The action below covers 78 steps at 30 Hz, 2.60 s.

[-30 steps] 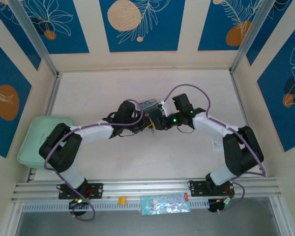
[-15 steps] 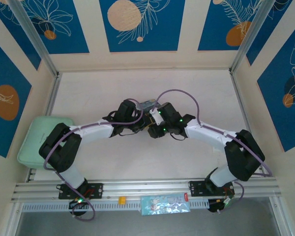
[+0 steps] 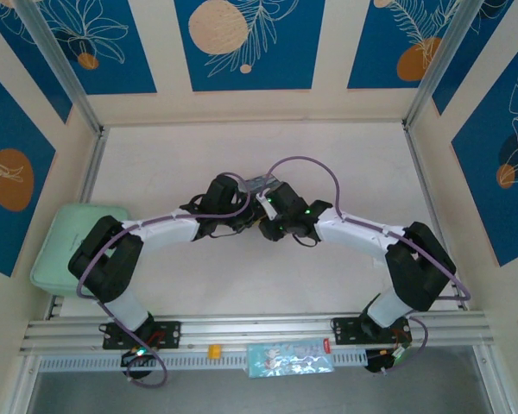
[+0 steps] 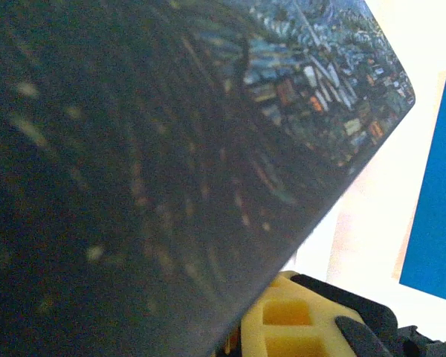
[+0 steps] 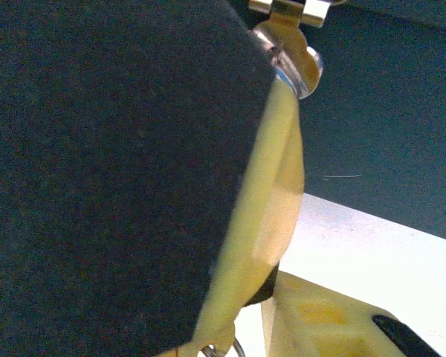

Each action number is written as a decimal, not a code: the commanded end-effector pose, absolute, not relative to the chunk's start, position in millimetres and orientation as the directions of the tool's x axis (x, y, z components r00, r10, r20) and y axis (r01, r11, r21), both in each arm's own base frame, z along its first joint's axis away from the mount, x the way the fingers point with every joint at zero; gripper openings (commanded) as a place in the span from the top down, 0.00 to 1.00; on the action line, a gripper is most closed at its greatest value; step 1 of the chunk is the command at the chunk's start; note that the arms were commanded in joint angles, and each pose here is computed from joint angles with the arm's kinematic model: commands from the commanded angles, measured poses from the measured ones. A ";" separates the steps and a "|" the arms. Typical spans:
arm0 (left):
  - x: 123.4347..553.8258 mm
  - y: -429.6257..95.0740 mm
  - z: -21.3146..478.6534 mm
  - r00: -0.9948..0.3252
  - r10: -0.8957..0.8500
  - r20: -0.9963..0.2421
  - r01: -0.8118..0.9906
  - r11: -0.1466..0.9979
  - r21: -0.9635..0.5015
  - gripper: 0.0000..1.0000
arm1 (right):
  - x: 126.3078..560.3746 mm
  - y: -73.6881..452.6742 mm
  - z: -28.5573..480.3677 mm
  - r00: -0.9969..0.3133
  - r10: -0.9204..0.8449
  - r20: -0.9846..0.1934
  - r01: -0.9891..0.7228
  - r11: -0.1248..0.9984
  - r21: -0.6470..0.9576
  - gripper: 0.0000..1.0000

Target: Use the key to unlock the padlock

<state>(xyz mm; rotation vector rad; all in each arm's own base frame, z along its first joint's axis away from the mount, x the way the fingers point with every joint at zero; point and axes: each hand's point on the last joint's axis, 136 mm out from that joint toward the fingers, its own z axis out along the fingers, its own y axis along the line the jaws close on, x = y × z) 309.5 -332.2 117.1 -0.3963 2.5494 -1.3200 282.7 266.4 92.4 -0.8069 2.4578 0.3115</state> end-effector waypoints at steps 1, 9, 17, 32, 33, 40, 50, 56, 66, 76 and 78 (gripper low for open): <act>315.3 -336.6 149.9 -0.925 -0.360 -0.123 -0.074 0.487 -0.870 1.00 | 296.0 267.5 100.0 -0.678 -0.456 -0.576 -0.566 0.824 0.015 0.80; 312.1 -333.7 146.7 -0.925 -0.358 -0.124 -0.074 0.491 -0.868 1.00 | 295.8 268.7 109.1 -0.696 -0.416 -0.585 -0.561 0.824 0.081 1.00; 302.8 -336.4 148.8 -0.938 -0.294 -0.181 0.024 0.468 -0.883 1.00 | 289.7 280.1 126.0 -0.834 -0.251 -0.491 -0.536 0.583 0.611 1.00; 298.1 -345.9 141.4 -0.929 -0.258 -0.264 0.157 0.372 -0.915 1.00 | 288.3 288.4 126.4 -0.924 -0.223 -0.311 -0.369 0.306 0.878 1.00; 297.8 -346.9 143.3 -0.924 -0.256 -0.283 0.184 0.353 -0.918 1.00 | 288.9 287.9 126.5 -0.929 -0.219 -0.299 -0.354 0.289 0.889 1.00; 296.1 -346.2 129.2 -0.922 -0.262 -0.286 0.191 0.336 -0.922 1.00 | 293.6 281.7 119.8 -0.936 -0.196 -0.293 -0.343 0.319 0.883 1.00; 306.3 -319.5 92.8 -0.898 -0.301 -0.320 0.106 0.557 -0.824 1.00 | 290.1 261.3 127.5 -0.912 -0.147 -0.383 -0.405 0.465 0.787 0.52; 304.2 -307.4 70.5 -0.901 -0.291 -0.323 0.068 0.639 -0.766 1.00 | 284.3 238.3 131.1 -0.897 -0.103 -0.430 -0.408 0.566 0.716 0.47; 287.3 -300.0 37.9 -0.931 -0.260 -0.256 0.006 0.691 -0.723 0.91 | 290.2 224.3 143.3 -0.863 -0.066 -0.501 -0.418 0.651 0.634 0.47; 290.8 -282.1 69.0 -0.892 -0.350 -0.285 -0.022 0.664 -0.747 0.49 | 285.0 230.8 143.0 -0.828 -0.136 -0.544 -0.469 0.698 0.540 0.46; 294.3 -277.6 77.3 -0.878 -0.366 -0.308 -0.017 0.667 -0.745 0.42 | 284.6 232.9 142.1 -0.825 -0.145 -0.546 -0.475 0.701 0.533 0.46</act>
